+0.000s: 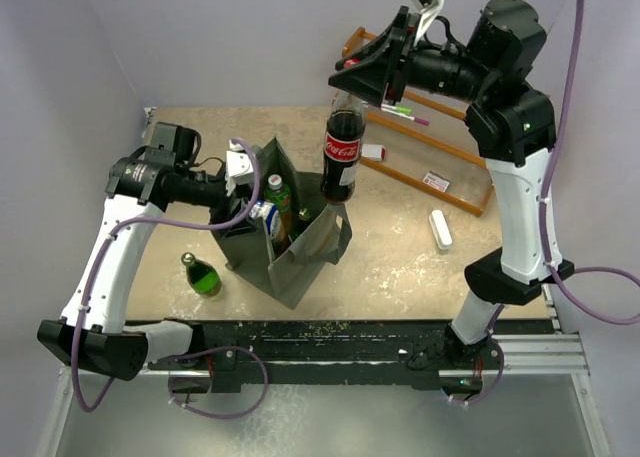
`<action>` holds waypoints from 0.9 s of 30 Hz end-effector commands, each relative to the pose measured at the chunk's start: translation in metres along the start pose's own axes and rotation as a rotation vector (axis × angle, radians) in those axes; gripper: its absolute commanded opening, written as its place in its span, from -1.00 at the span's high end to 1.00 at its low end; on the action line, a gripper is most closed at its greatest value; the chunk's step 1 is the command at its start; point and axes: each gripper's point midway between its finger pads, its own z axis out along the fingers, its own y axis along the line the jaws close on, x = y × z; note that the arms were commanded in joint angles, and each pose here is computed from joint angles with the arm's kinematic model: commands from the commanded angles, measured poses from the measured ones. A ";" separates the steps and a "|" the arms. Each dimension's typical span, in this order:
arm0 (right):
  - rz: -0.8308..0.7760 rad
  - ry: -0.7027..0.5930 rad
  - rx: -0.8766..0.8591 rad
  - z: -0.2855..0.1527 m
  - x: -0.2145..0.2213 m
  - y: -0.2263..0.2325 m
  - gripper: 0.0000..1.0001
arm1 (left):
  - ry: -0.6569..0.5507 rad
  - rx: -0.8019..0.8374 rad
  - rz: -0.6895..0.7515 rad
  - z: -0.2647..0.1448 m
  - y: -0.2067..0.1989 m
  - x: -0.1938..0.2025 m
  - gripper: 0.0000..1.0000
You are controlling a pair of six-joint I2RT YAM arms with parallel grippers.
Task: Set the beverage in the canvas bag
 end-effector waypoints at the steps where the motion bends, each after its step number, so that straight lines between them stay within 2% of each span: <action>1: -0.188 -0.221 -0.052 -0.007 -0.067 0.042 1.00 | -0.042 0.016 0.050 -0.002 -0.009 -0.008 -0.58; 17: -0.166 -0.179 -0.081 0.045 -0.037 0.049 1.00 | -0.031 0.023 0.043 0.001 -0.015 0.005 -0.52; 27: -0.075 -0.071 -0.141 0.059 0.003 0.053 1.00 | -0.040 0.030 0.089 -0.003 -0.023 0.004 -0.50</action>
